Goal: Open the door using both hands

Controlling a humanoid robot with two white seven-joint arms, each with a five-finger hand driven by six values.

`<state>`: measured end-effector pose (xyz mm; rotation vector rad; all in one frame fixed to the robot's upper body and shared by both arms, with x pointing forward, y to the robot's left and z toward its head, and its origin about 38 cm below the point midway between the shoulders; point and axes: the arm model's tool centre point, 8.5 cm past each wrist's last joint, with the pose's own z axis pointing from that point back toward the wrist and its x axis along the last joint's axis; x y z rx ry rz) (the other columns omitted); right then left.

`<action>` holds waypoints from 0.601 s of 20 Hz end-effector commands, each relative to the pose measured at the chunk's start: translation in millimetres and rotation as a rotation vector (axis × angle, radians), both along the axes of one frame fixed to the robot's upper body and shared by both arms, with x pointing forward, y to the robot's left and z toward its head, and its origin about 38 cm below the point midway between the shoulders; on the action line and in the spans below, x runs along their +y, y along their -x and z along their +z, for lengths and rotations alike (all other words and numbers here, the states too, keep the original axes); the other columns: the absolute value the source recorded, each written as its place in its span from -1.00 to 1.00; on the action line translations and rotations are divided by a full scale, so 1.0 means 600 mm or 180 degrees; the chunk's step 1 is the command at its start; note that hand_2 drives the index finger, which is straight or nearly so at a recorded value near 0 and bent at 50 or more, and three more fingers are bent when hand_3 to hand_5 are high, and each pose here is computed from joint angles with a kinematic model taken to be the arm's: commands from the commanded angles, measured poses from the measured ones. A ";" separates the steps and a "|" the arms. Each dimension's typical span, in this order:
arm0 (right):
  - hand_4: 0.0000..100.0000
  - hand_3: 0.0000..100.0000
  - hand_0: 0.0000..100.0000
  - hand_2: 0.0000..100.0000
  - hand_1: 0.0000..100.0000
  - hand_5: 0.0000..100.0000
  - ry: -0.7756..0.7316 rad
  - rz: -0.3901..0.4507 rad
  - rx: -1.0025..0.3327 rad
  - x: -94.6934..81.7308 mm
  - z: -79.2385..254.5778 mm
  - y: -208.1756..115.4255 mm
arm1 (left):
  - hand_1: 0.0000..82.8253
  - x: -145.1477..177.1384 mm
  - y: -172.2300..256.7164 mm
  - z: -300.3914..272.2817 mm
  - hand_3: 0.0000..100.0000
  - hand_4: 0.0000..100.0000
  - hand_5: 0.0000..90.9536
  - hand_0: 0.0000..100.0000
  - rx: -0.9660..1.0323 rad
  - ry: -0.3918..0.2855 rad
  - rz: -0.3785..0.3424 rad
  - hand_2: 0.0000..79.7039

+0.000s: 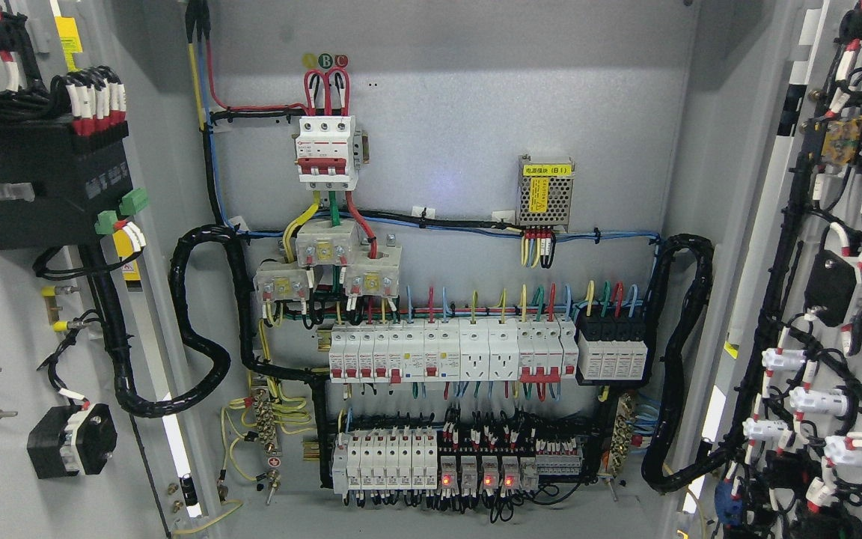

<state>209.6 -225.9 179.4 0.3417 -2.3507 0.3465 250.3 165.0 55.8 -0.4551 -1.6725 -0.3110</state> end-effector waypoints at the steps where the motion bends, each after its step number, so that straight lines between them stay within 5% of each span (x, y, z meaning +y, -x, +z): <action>1: -1.00 -1.00 -1.00 -0.92 0.00 -1.00 -0.0029 -0.0355 -0.0158 -0.056 0.027 -0.011 | 0.34 0.034 0.022 0.131 -1.00 -1.00 -1.00 -0.76 -0.0851 0.0110 0.0105 -1.00; 4: -1.00 -1.00 -1.00 -0.92 0.00 -1.00 -0.0207 -0.0421 -0.0009 -0.086 0.028 -0.016 | 0.34 0.066 0.051 0.122 -1.00 -1.00 -1.00 -0.76 -0.0906 0.0062 0.0265 -1.00; 10: -1.00 -1.00 -1.00 -0.92 0.00 -1.00 -0.0191 -0.0405 0.0089 -0.092 0.022 -0.022 | 0.34 0.175 0.082 0.135 -1.00 -1.00 -1.00 -0.76 -0.1237 -0.0335 0.0638 -1.00; 12: -1.00 -1.00 -1.00 -0.92 0.00 -1.00 -0.0188 -0.0400 0.0087 -0.092 0.025 -0.028 | 0.34 0.204 0.083 0.142 -1.00 -1.00 -1.00 -0.76 -0.1250 -0.0257 0.0823 -1.00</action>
